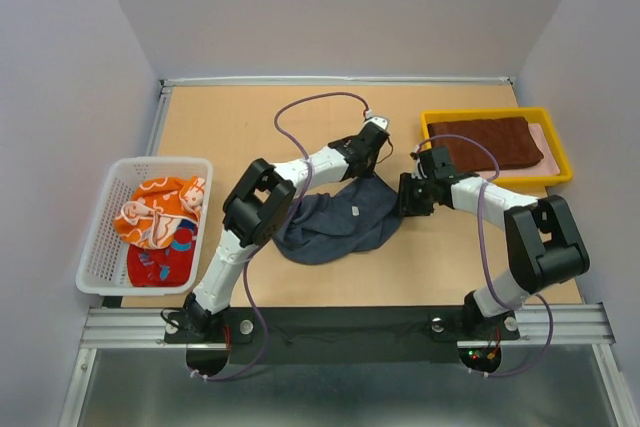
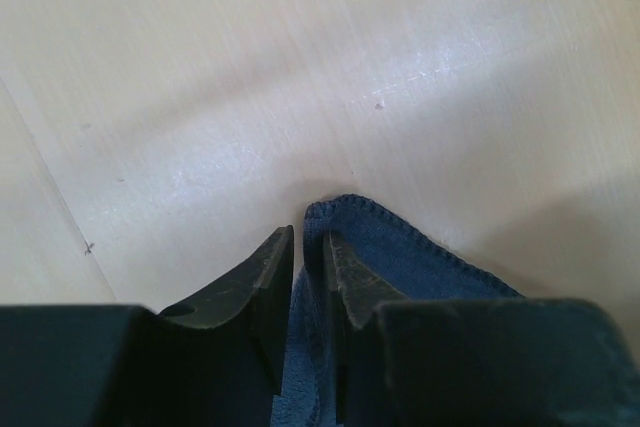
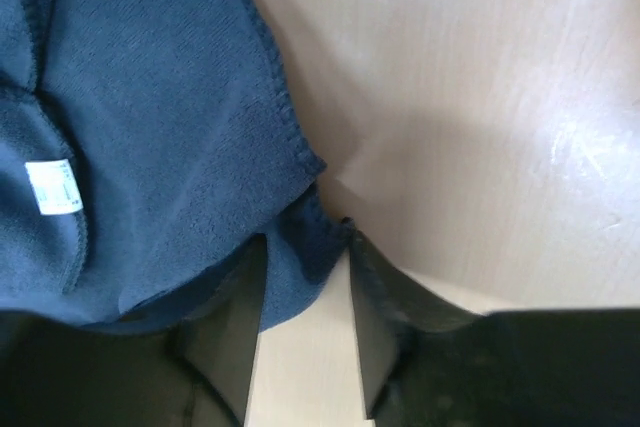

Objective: Fold and stack the towels
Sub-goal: Flatten out the crumpled towel

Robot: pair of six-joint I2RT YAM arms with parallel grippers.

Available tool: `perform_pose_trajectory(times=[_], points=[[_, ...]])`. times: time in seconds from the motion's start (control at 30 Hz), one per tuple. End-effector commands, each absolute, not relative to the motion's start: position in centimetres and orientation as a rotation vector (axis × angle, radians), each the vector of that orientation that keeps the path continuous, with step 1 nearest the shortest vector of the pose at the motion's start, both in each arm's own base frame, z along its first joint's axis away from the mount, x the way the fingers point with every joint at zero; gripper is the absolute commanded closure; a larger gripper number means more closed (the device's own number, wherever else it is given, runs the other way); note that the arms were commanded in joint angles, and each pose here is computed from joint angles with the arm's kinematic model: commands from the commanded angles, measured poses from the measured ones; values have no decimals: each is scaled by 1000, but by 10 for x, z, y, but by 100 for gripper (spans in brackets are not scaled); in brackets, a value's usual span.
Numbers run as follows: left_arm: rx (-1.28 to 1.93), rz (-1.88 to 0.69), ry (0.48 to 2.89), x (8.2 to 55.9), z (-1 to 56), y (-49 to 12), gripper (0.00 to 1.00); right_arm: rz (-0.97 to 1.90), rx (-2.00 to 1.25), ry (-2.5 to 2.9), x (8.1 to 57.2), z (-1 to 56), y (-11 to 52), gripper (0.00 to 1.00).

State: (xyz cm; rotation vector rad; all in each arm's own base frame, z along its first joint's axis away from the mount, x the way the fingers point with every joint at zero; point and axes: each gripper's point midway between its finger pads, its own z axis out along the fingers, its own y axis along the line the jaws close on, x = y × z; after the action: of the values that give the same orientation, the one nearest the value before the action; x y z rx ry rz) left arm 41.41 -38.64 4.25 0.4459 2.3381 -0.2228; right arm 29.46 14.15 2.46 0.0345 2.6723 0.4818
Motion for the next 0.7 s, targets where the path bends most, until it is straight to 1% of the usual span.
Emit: perform_pose_trajectory(times=[0.0, 0.13, 0.17, 0.23, 0.27, 0.37, 0.43, 0.5, 0.6, 0.67], points=[[408, -256, 2249, 436, 74, -392, 70, 392, 61, 2704, 293, 11, 134, 60], [406, -271, 2253, 440, 71, -392, 70, 376, 74, 2702, 293, 10, 132, 68], [408, -278, 2252, 441, 70, -393, 70, 373, 79, 2697, 294, 12, 132, 72], [410, -282, 2253, 442, 67, -393, 71, 367, 85, 2691, 295, 13, 131, 76], [406, -286, 2256, 444, 66, -392, 71, 366, 83, 2683, 296, 16, 131, 80], [405, -315, 2253, 447, 65, -393, 73, 359, 87, 2675, 298, 18, 130, 82], [404, -340, 2259, 449, 63, -395, 73, 357, 90, 2675, 300, 18, 131, 82], [405, -359, 2268, 448, 60, -397, 66, 359, 89, 2677, 300, 18, 131, 83], [402, -352, 2277, 449, 54, -395, 59, 351, 91, 2681, 300, 17, 130, 82], [397, -341, 2283, 450, 50, -393, 59, 350, 87, 2680, 300, 17, 130, 83]])
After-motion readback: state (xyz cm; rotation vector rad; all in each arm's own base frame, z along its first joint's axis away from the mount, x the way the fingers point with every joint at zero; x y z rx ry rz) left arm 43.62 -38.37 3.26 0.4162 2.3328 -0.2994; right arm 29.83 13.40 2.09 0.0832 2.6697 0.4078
